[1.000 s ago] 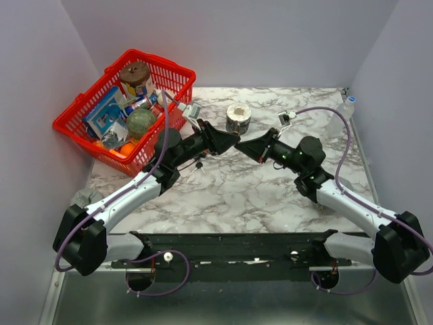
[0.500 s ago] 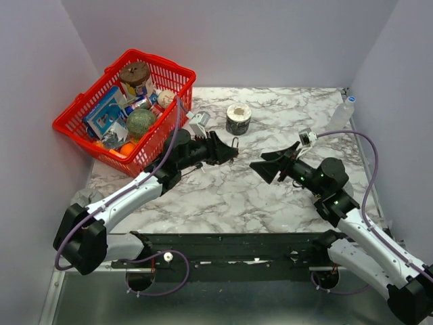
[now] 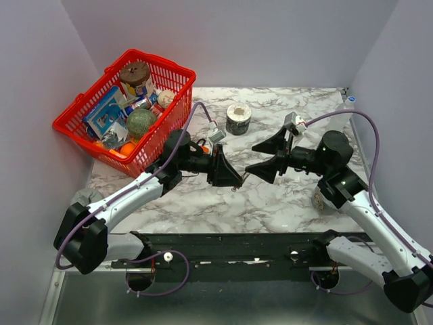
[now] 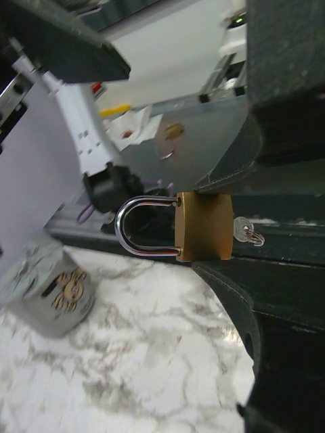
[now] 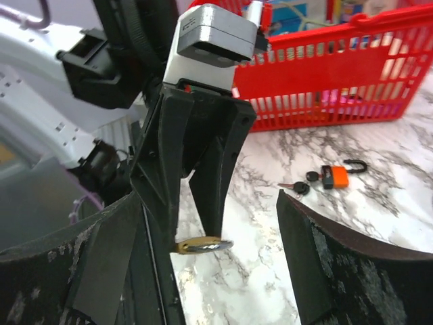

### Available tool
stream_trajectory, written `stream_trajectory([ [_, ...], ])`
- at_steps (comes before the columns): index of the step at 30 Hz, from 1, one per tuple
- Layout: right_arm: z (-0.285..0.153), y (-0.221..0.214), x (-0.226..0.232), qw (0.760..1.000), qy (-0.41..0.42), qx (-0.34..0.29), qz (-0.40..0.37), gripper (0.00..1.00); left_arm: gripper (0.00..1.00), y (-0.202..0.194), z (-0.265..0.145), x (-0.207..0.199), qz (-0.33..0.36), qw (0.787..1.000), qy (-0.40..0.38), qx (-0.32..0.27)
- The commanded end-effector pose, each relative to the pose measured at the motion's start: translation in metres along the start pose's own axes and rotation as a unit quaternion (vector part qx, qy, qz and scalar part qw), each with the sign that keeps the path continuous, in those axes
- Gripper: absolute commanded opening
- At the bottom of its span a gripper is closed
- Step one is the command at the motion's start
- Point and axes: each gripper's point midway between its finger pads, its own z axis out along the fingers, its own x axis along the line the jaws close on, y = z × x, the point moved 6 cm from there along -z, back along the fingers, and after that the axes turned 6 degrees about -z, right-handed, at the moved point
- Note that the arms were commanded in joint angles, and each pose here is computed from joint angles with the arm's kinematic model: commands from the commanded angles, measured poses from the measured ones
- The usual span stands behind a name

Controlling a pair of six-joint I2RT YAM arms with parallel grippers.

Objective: Unlock with the key

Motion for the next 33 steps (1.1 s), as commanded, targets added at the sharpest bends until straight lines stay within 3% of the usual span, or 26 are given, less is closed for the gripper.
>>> stream_trajectory([
  [1,0.001,-0.011,0.02,0.993,0.109,0.049,-0.001,0.9,0.0,-0.011,-0.011,-0.028,0.05,0.99,-0.111,0.065],
  [10,0.004,-0.013,0.04,0.975,0.199,0.089,0.033,0.9,0.0,-0.011,-0.014,-0.034,0.055,0.988,-0.125,0.074],
  [24,0.004,-0.034,0.038,0.972,0.192,0.12,0.059,0.64,0.0,-0.011,-0.014,-0.034,0.055,0.988,-0.124,0.068],
  [28,0.004,-0.036,0.037,0.972,0.19,0.124,0.061,0.5,0.0,-0.011,-0.013,-0.032,0.053,0.99,-0.117,0.063],
  [33,0.005,-0.037,0.036,0.971,0.191,0.128,0.065,0.22,0.0,-0.011,-0.011,-0.028,0.049,0.991,-0.11,0.06],
])
